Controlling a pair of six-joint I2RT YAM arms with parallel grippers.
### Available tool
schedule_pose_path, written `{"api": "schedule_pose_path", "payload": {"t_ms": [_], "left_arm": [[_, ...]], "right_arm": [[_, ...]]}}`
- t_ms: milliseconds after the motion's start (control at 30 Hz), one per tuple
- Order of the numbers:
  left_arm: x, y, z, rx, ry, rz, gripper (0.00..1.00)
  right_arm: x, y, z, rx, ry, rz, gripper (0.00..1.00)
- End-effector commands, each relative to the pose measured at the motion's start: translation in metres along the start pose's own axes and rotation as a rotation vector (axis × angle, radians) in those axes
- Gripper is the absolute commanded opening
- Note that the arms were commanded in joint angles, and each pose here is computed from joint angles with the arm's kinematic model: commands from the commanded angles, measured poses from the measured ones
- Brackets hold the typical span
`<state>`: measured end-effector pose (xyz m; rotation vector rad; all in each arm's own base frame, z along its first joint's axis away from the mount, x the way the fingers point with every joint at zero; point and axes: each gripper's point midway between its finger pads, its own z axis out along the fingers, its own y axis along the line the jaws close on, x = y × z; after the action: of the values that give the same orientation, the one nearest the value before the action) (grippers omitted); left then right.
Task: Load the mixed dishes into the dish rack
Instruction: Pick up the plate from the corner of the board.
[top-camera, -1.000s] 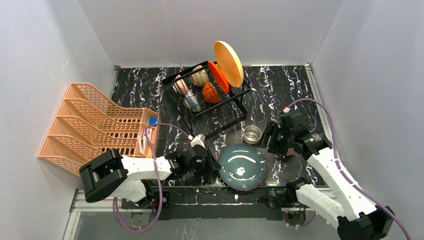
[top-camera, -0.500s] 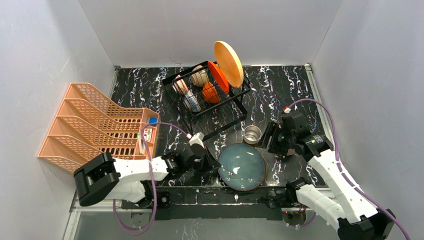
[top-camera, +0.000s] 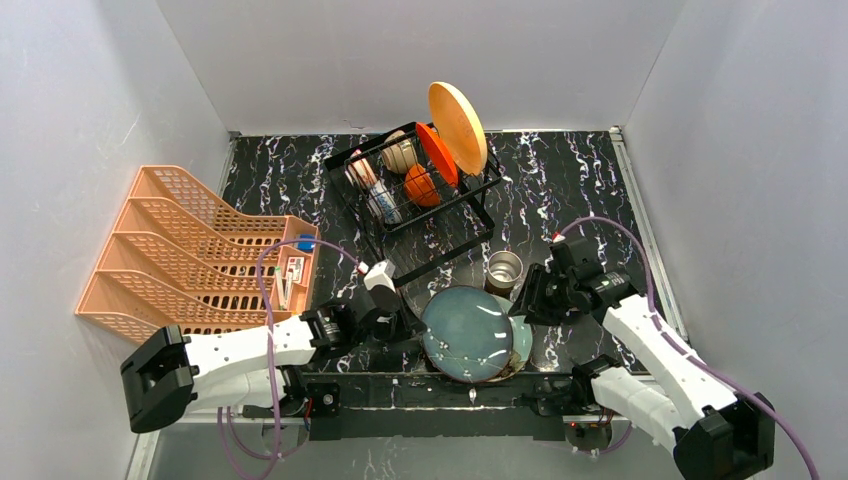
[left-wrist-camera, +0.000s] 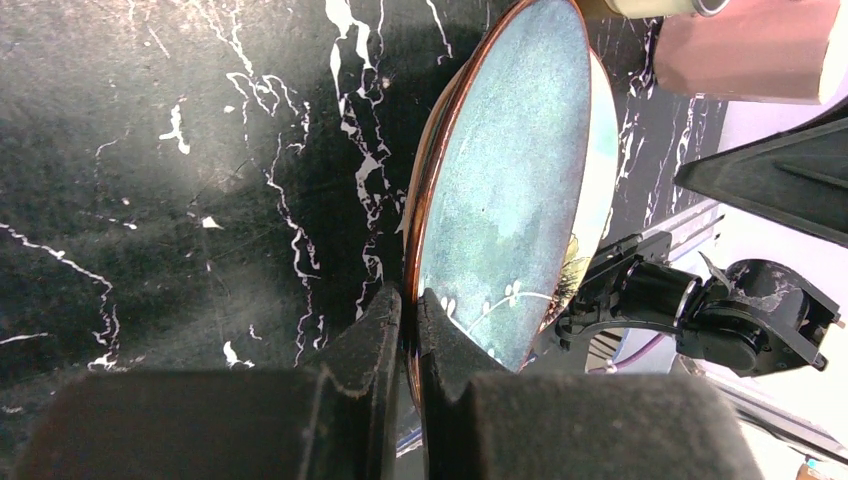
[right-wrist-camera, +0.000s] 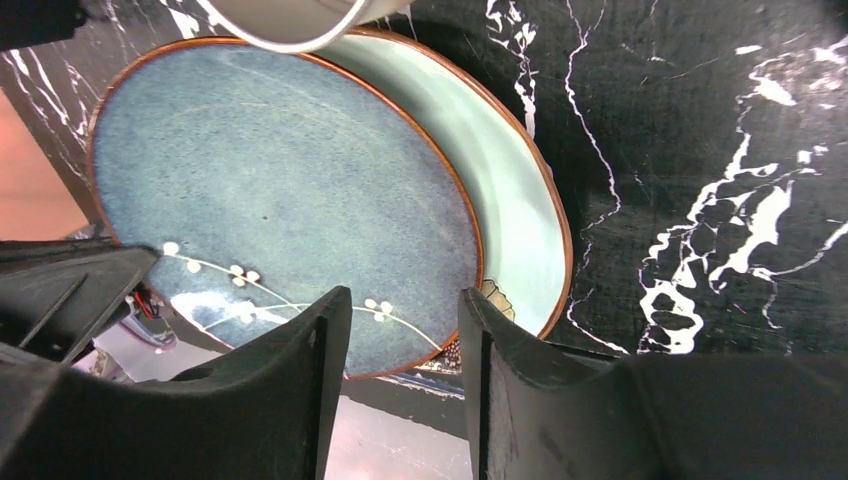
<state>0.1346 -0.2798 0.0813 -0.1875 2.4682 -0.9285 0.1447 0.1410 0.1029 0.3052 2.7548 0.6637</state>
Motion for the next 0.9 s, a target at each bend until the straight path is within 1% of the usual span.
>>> {"api": "schedule_pose_path", "payload": {"t_ms": [0, 267, 533, 867], "left_arm": [[-0.013, -0.012, -0.010, 0.021, -0.047, 0.000, 0.00], [-0.011, -0.007, -0.010, 0.009, -0.042, -0.001, 0.00], [-0.011, -0.008, -0.011, 0.012, -0.042, 0.002, 0.00], [-0.010, -0.006, -0.010, 0.015, -0.042, -0.005, 0.00]], "right_arm": [[0.004, 0.009, 0.015, -0.053, 0.027, -0.004, 0.49], [0.017, -0.003, 0.041, 0.021, 0.067, -0.015, 0.46], [0.026, -0.020, 0.057, 0.125, 0.070, -0.029, 0.43], [0.046, -0.034, 0.072, 0.185, 0.106, -0.036, 0.28]]}}
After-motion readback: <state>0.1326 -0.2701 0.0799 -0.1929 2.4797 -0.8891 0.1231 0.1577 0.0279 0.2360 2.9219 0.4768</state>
